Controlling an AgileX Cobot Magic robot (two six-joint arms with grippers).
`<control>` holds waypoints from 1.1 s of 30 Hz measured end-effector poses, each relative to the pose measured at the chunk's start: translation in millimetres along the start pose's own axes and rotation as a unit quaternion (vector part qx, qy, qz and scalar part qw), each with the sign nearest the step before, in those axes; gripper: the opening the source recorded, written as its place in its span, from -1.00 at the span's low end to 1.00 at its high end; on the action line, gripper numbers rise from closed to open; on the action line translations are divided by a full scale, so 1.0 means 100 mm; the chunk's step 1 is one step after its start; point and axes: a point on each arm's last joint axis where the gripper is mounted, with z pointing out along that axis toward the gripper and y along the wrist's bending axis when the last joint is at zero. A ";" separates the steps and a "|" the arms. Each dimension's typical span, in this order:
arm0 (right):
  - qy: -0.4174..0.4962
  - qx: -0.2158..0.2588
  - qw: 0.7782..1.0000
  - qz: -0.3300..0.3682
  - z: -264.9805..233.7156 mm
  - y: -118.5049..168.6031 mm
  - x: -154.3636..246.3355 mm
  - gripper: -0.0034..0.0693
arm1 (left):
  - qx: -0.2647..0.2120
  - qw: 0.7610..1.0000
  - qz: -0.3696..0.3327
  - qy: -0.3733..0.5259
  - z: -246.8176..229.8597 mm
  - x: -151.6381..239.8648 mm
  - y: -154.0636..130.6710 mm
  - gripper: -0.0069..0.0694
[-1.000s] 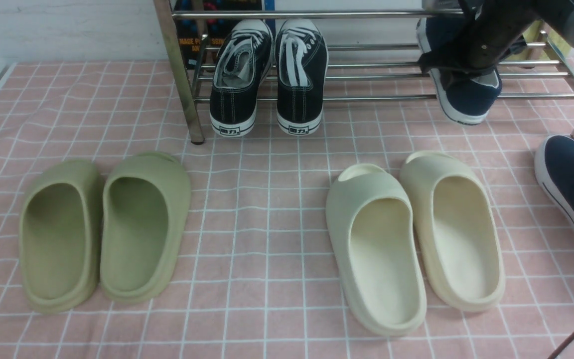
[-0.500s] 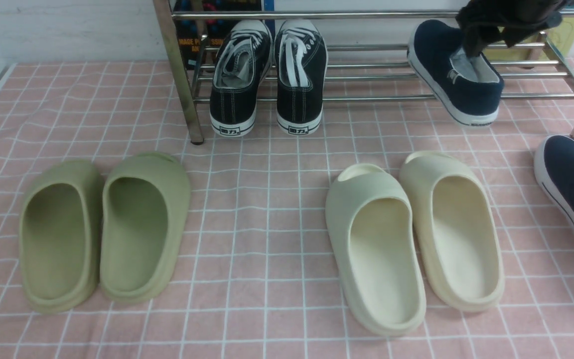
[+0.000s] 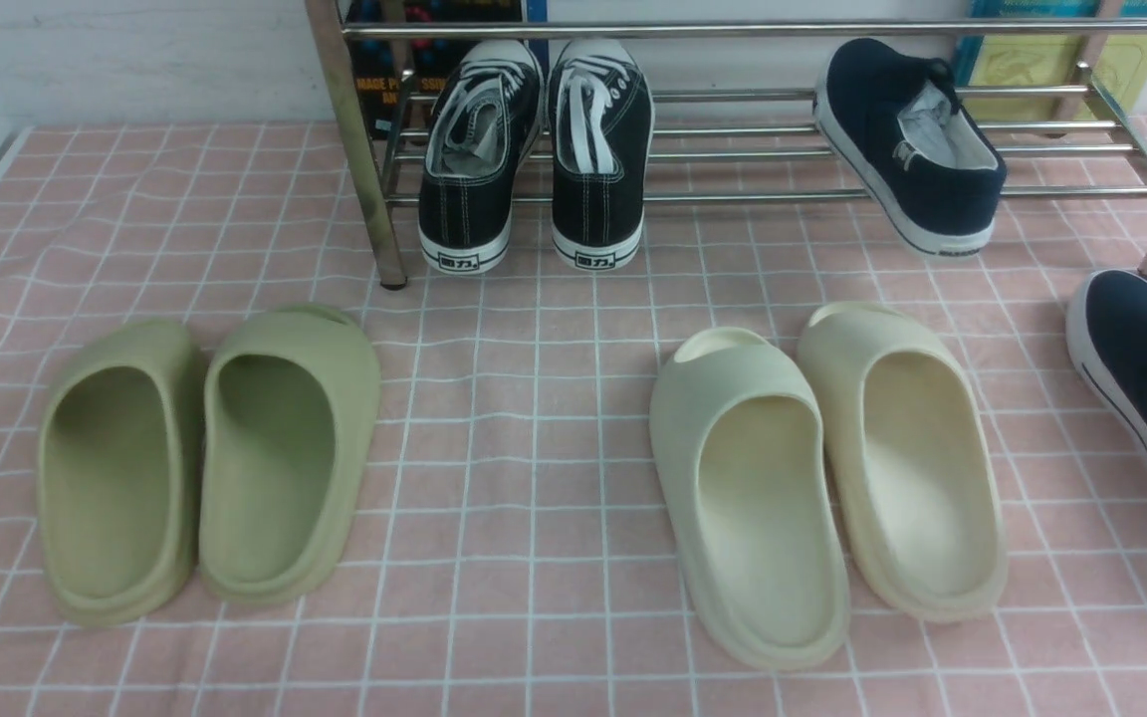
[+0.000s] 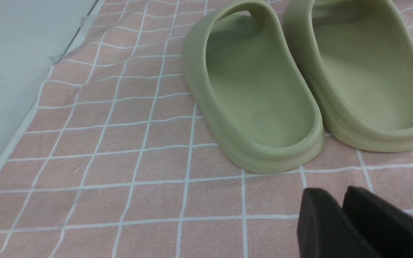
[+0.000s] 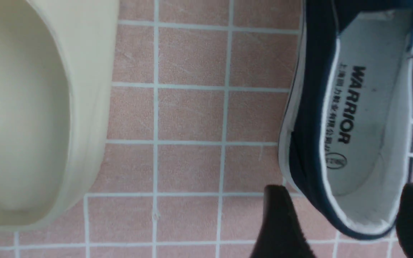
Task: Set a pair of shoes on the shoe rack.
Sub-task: Use the right arm to grab the shoe closest to it, then use the right arm to put a shoe into the shoe rack
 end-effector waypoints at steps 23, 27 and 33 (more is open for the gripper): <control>0.012 0.029 0.999 0.025 0.22 -0.05 -0.03 -0.88 | -0.001 1.000 0.002 0.000 0.00 0.00 0.00 -0.49; -0.065 0.008 0.998 0.017 -0.28 -0.03 -0.15 -0.88 | -0.001 1.000 0.002 0.000 0.00 0.00 0.00 -0.48; -0.084 0.001 0.996 0.017 -0.35 -0.03 -0.39 -0.88 | -0.001 1.000 0.002 0.000 0.00 0.00 0.00 -0.47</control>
